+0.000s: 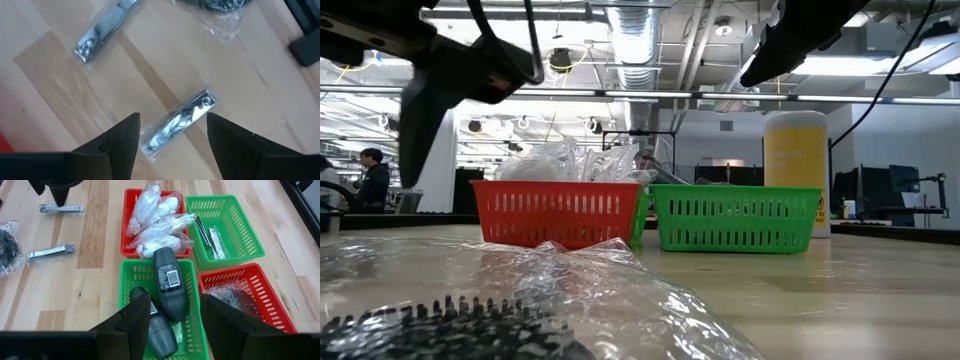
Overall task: Pick & Place Travel size toiletries
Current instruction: Put the silver nail cutter into the left green basket
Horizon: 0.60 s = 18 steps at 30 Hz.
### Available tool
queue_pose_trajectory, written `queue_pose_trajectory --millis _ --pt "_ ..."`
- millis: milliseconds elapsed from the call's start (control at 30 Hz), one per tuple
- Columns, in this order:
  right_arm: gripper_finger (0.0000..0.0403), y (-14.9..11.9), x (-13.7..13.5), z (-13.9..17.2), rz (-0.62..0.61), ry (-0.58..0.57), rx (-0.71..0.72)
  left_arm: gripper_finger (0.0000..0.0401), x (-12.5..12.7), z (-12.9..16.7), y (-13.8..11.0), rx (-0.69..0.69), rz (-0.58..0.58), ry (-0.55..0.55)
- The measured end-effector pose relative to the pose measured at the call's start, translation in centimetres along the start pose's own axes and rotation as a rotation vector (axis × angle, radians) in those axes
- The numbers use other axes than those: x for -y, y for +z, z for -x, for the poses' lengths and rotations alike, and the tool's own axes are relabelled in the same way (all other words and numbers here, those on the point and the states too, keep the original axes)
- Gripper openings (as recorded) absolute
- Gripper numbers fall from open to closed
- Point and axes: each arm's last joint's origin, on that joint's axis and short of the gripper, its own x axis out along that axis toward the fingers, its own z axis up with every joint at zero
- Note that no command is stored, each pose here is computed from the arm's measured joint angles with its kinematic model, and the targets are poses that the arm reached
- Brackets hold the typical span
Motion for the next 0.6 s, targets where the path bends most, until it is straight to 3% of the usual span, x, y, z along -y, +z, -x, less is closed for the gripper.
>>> queue_pose_trajectory --millis 267,600 --pt "0.0160 -0.03 0.00 -0.01 0.001 0.000 -0.004 0.0218 0.60 -0.02 -0.08 -0.009 -0.175 -0.007" --pt "0.0158 -0.05 0.00 -0.01 0.002 -0.001 -0.005 0.0218 0.58 -0.60 -0.10 -0.023 -0.197 0.015"
